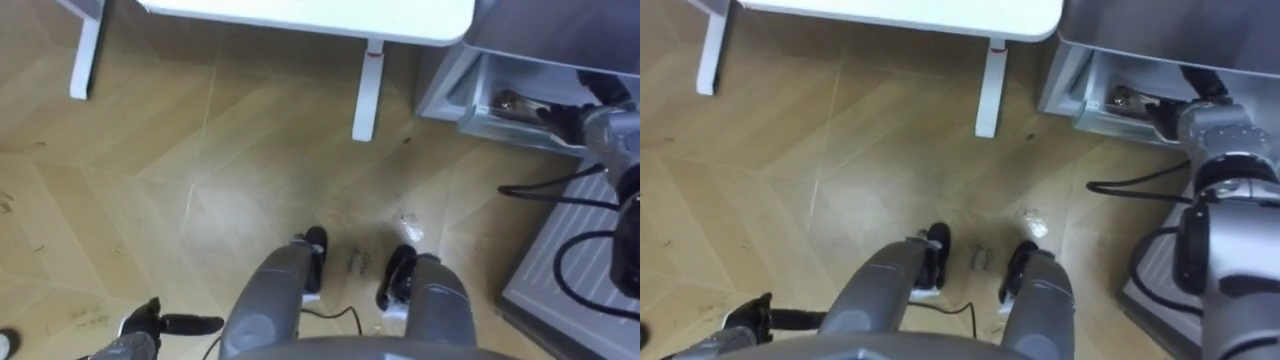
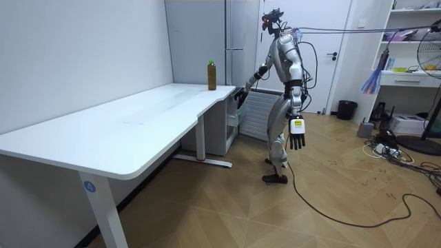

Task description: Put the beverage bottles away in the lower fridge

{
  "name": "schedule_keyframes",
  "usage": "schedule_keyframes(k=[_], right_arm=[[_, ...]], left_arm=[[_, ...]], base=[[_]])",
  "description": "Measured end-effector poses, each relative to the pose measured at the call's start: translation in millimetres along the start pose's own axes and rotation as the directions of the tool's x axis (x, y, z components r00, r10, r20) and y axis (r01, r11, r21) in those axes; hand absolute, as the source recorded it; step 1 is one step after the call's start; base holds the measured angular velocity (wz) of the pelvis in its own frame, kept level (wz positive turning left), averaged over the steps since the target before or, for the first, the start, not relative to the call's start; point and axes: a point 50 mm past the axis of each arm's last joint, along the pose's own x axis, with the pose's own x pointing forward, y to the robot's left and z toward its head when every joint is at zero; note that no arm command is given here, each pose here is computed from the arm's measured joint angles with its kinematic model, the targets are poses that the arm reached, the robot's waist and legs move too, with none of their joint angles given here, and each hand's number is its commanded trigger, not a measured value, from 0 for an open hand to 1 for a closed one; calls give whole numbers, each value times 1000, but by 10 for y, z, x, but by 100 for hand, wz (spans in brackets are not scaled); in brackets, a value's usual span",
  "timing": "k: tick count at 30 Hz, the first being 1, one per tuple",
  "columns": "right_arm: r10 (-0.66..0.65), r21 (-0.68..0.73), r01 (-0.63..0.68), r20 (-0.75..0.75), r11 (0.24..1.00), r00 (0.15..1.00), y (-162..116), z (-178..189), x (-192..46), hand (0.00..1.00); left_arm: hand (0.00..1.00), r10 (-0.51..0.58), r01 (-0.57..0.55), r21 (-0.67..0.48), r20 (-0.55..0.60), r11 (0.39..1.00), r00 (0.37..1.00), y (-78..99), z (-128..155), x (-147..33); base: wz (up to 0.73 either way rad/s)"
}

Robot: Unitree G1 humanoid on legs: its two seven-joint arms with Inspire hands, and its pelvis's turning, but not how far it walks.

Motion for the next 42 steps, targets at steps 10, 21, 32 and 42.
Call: schedule_keyframes(k=[10,21,32,42], right_arm=[[21,-58,-23,-27,998,999,-486,-55,36,0],[-27,-82,25,-25,996,999,-1377,-36,-66,0],[-154,-33,152,-86,988,984,-2084,-346,-279,0],[-296,-79,286,-204,955,933,-2798,-830,-671,0]], left_arm=[[0,-48,48,-5,-1,999,999,-32,58,7],[0,-40,36,-68,-54,997,998,51,-184,-25],[0,-5,-9,-124,-111,992,994,31,-448,-74],[0,47,-79,-191,-165,978,985,-60,-700,-133]], base=[[-5],[-4],[-4],[-1]])
